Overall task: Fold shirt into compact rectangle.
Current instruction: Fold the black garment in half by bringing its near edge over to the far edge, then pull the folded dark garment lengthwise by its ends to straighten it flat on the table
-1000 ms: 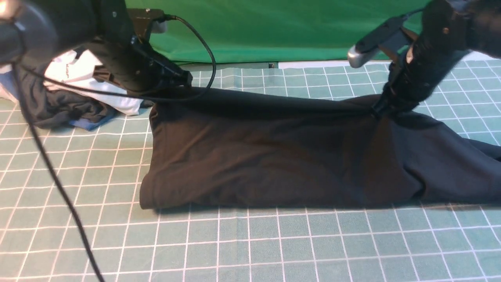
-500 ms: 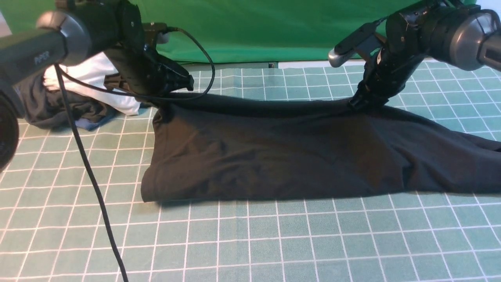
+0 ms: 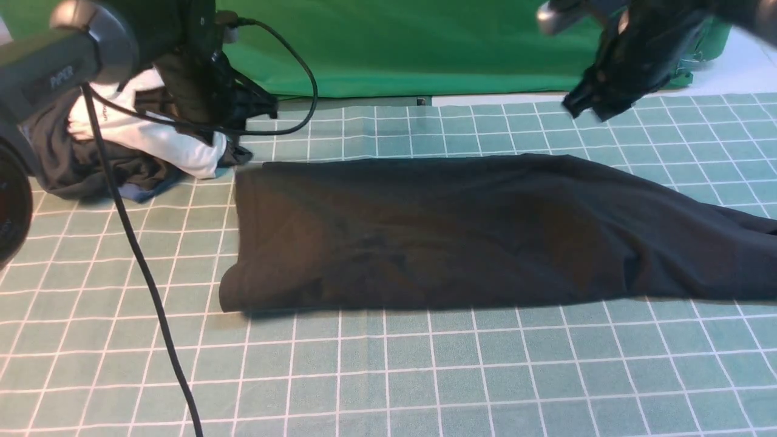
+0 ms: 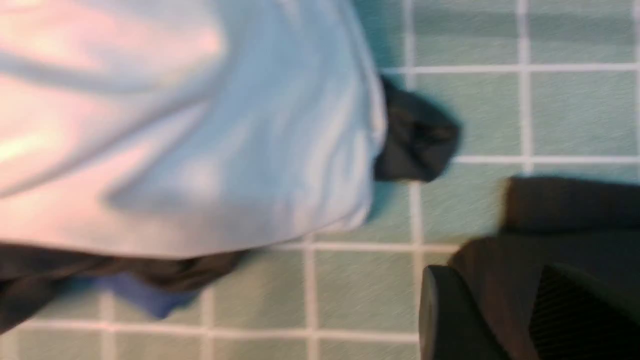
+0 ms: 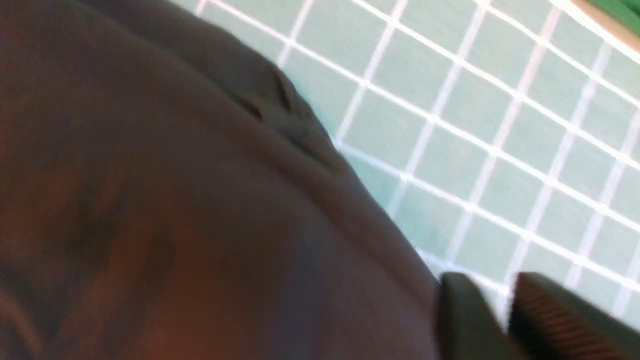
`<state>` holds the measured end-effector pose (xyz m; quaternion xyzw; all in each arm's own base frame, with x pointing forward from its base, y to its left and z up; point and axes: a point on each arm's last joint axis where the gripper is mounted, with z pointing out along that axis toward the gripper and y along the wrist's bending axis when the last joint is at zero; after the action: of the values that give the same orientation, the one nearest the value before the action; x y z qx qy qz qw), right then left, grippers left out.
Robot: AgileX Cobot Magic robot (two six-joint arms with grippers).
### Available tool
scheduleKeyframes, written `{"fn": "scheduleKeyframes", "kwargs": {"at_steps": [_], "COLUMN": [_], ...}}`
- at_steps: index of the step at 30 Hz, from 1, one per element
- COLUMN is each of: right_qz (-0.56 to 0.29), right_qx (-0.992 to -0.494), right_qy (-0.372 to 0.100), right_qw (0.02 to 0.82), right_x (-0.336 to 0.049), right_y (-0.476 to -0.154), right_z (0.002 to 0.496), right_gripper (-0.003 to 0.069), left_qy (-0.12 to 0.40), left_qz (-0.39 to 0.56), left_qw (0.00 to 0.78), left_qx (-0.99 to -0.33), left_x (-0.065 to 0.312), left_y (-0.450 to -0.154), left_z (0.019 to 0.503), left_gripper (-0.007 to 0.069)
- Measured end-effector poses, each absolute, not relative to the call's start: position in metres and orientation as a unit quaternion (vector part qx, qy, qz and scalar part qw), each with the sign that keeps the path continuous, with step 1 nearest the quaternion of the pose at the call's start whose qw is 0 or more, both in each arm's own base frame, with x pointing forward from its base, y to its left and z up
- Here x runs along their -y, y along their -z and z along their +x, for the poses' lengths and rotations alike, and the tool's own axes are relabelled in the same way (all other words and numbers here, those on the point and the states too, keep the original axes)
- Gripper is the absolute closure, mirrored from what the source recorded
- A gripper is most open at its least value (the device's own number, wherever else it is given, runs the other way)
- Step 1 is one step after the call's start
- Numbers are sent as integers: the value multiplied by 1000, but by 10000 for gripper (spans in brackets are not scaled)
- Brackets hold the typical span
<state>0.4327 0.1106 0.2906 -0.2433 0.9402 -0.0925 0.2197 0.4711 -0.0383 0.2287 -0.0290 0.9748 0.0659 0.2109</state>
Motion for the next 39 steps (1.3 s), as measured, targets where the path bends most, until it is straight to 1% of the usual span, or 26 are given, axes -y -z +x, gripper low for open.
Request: {"fn": "scheduleKeyframes", "kwargs": {"at_steps": [2, 5, 6, 7, 9, 10, 11, 13, 16, 17, 18, 19, 21, 22, 23, 24, 25, 26, 27, 29, 32, 34, 35, 36, 37, 39], "right_qz": [-230, -206, -197, -195, -154, -151, -118, -78, 12, 17, 51, 70, 94, 96, 105, 108, 110, 115, 118, 120, 124, 125, 124, 120, 115, 112], "right_qx": [-944, -951, -954, -955, -968, -970, -978, -985, -992, -993, -993, -992, -990, -989, -988, -987, -987, -987, -987, -987, -987, -987, -987, -987, -988, -988], "right_qy": [95, 100, 100, 101, 98, 99, 91, 81, 43, 40, 18, 6, -7, -8, -15, -18, -20, -29, -34, -38, -40, -41, -41, -40, -40, -39], "right_qw": [217, 207, 202, 197, 170, 166, 146, 132, 114, 111, 106, 107, 109, 109, 113, 114, 114, 112, 108, 101, 93, 92, 93, 94, 97, 101], "right_x": [-97, -72, -61, -61, -26, -23, 1, 27, 73, 75, 91, 98, 109, 110, 113, 114, 114, 114, 114, 115, 117, 117, 117, 117, 117, 117], "right_y": [-307, -317, -317, -317, -310, -307, -297, -286, -266, -264, -256, -253, -246, -246, -239, -235, -233, -224, -217, -204, -188, -185, -183, -184, -184, -184], "right_z": [421, 405, 400, 398, 381, 380, 368, 358, 344, 342, 338, 337, 338, 338, 342, 344, 345, 350, 353, 358, 363, 364, 365, 365, 366, 367], "right_gripper": [633, 658, 661, 662, 664, 664, 664, 664, 650, 650, 601, 577, 462, 450, 354, 310, 300, 233, 205, 179, 166, 170, 209, 262, 337, 519], "left_qy": [-95, -122, -124, -123, -86, -86, -48, -14, 16, 17, 22, 27, 34, 36, 40, 43, 44, 46, 45, 41, 37, 36, 34, 34, 34, 34], "left_qz": [-16, 3, 12, 15, 32, 32, 38, 48, 80, 82, 91, 95, 99, 101, 99, 98, 97, 93, 92, 90, 91, 92, 93, 91, 89, 87], "left_qw": [196, 164, 150, 145, 129, 129, 131, 134, 147, 155, 168, 174, 170, 175, 162, 161, 158, 146, 137, 119, 114, 118, 120, 121, 122, 125], "left_qx": [-976, -979, -981, -982, -987, -987, -990, -990, -986, -984, -981, -980, -980, -979, -981, -981, -982, -984, -985, -988, -989, -988, -988, -988, -988, -988], "left_x": [34, 29, 29, 28, 33, 33, 39, 49, 71, 72, 83, 89, 96, 97, 100, 101, 101, 100, 98, 96, 94, 93, 92, 92, 92, 92], "left_y": [-237, -242, -242, -242, -247, -247, -253, -260, -268, -271, -271, -269, -256, -256, -238, -232, -227, -211, -199, -181, -165, -163, -162, -162, -162, -162], "left_z": [469, 464, 462, 461, 455, 455, 452, 445, 421, 420, 405, 395, 376, 374, 360, 357, 355, 347, 343, 334, 328, 327, 326, 326, 326, 326], "left_gripper": [383, 400, 414, 417, 480, 485, 533, 577, 614, 615, 618, 620, 620, 620, 620, 620, 620, 620, 620, 620, 619, 618, 618, 618, 618, 618]}}
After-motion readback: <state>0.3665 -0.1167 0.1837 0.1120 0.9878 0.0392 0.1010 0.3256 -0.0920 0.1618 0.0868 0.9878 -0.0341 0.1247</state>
